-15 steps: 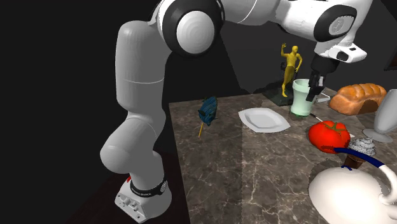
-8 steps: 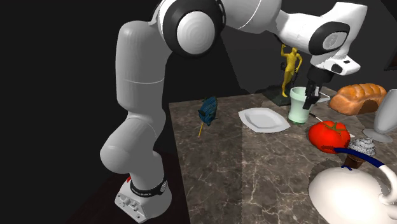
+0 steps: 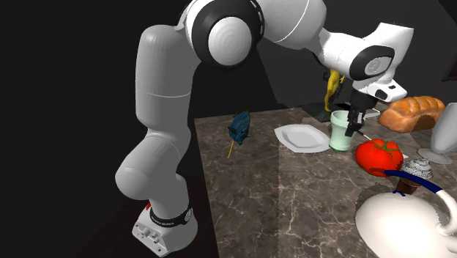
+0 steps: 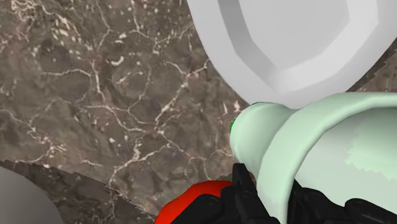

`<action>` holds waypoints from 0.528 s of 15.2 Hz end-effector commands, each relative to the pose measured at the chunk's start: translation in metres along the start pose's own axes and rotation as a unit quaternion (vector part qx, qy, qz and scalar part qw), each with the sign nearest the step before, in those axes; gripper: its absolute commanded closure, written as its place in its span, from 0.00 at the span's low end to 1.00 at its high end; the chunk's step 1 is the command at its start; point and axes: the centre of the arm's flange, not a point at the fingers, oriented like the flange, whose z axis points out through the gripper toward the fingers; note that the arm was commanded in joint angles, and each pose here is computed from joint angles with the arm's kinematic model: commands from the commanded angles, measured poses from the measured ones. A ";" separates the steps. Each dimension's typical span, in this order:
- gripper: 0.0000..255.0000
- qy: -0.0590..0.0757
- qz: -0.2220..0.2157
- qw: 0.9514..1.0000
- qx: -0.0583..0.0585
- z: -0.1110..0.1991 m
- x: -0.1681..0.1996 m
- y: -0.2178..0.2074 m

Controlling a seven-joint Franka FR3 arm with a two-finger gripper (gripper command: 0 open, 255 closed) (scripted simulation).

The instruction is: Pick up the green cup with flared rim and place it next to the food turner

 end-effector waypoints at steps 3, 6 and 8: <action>1.00 0.000 0.000 1.000 0.000 0.016 0.000 0.003; 1.00 0.000 0.000 1.000 0.000 0.016 0.001 0.003; 1.00 0.000 0.000 1.000 0.000 0.016 0.001 0.003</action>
